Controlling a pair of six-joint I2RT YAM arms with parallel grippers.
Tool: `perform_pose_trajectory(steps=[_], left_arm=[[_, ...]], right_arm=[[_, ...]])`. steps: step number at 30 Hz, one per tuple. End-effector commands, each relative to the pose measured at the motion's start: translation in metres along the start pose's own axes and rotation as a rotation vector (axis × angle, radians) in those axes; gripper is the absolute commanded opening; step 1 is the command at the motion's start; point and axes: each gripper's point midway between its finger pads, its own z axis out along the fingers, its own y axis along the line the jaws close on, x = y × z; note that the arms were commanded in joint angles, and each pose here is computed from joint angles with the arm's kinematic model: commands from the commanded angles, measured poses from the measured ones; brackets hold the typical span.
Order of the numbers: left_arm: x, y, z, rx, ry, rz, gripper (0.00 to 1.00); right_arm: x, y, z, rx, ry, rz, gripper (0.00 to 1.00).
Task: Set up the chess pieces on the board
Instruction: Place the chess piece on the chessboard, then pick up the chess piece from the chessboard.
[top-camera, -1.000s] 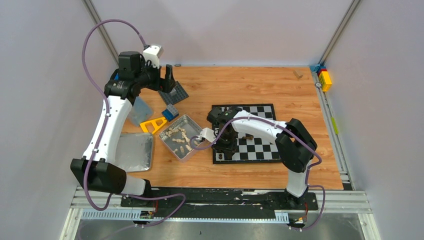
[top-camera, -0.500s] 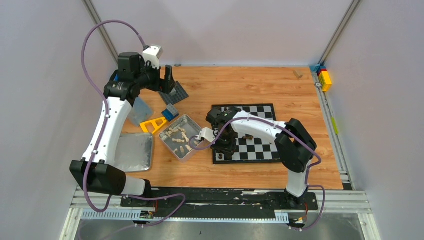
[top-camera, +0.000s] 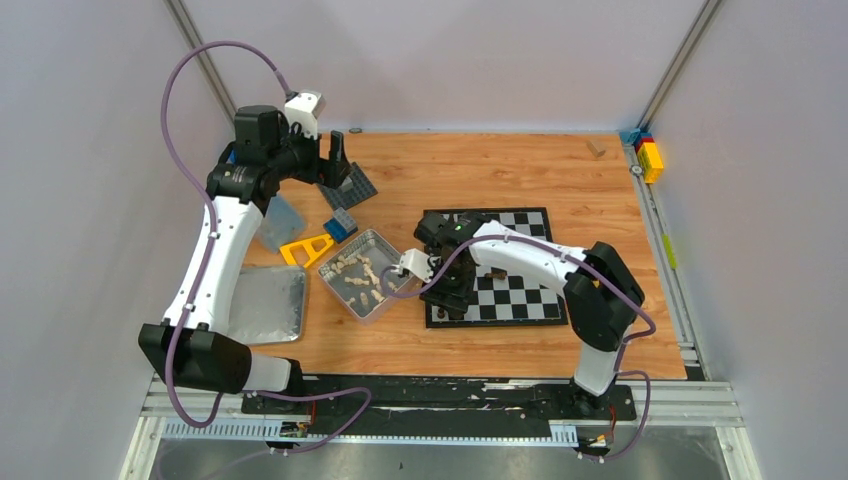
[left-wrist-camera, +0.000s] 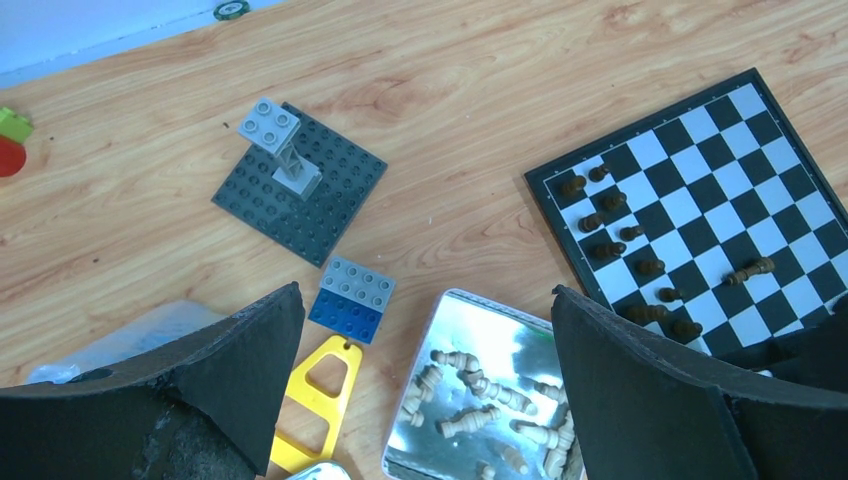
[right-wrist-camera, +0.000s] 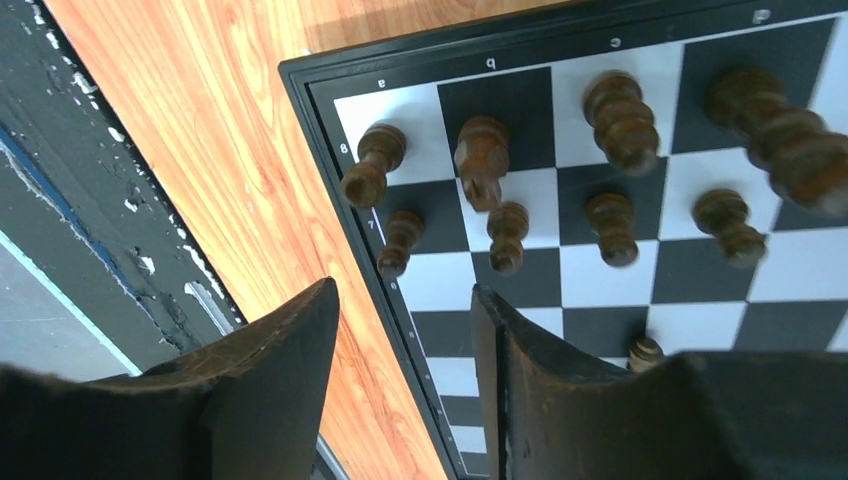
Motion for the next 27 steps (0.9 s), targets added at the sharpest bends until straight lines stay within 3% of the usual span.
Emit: perform_pose_trajectory(steps=[1,12,27], left_arm=[[-0.018,-0.002,-0.013,-0.001,-0.076,0.036,1.0],[-0.012,-0.007,-0.008,0.037,-0.077,0.014,1.0],[-0.005,-0.021,0.002,0.137,-0.062,0.0,1.0]], right_arm=[[-0.013,-0.004,-0.037,0.082,-0.111,-0.003,0.56],[0.013,-0.051,-0.074,0.097,-0.292,0.17,0.62],[0.064,-0.123,-0.041,0.182,-0.273,0.24,0.6]])
